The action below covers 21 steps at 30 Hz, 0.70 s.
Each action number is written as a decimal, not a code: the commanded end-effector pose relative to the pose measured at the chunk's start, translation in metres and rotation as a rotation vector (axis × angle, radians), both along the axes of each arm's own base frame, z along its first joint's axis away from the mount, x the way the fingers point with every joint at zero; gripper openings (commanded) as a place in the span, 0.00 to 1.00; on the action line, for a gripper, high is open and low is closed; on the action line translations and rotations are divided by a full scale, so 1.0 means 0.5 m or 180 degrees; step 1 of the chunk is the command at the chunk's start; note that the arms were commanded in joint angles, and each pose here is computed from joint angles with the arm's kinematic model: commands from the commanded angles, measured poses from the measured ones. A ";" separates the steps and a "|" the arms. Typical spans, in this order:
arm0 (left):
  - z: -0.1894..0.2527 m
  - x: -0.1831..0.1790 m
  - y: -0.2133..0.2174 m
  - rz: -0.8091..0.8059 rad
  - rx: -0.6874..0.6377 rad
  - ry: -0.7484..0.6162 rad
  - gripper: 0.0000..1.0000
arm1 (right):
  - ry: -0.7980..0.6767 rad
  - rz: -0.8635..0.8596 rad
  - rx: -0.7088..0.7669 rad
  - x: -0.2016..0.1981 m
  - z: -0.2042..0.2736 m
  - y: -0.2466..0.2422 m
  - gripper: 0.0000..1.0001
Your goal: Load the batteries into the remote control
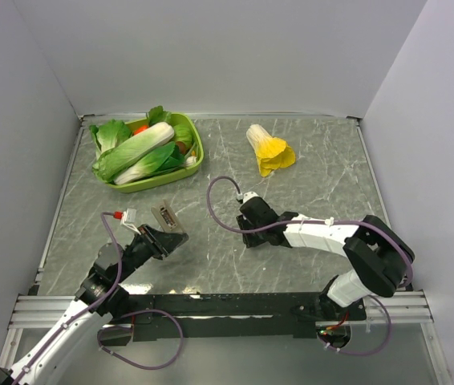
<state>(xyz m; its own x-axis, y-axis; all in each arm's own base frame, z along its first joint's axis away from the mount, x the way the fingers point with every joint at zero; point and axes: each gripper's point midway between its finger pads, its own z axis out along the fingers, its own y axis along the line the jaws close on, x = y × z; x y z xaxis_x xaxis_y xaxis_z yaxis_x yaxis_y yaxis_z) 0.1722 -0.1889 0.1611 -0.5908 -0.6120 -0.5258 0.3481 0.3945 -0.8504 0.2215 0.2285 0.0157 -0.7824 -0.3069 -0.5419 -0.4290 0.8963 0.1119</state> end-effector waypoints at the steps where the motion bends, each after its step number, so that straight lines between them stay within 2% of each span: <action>1: 0.053 -0.006 0.000 -0.0037 -0.0129 -0.0209 0.01 | 0.0044 -0.0067 0.0042 -0.024 0.007 -0.010 0.41; 12: 0.052 -0.005 -0.002 -0.0047 -0.0135 -0.0210 0.01 | 0.0216 0.0073 0.0133 -0.075 0.004 -0.003 0.43; 21: 0.053 -0.005 -0.003 -0.0057 -0.0120 -0.0205 0.01 | 0.0224 0.0266 0.0164 -0.075 -0.004 0.033 0.43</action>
<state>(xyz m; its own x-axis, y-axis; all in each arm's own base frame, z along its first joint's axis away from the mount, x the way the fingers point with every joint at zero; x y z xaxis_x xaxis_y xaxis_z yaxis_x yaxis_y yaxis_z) 0.1719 -0.1889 0.1621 -0.5896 -0.6125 -0.5265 0.3516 0.3922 -0.8500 0.1914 0.2294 0.0155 -0.7939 -0.3218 -0.5160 -0.4542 0.8779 0.1513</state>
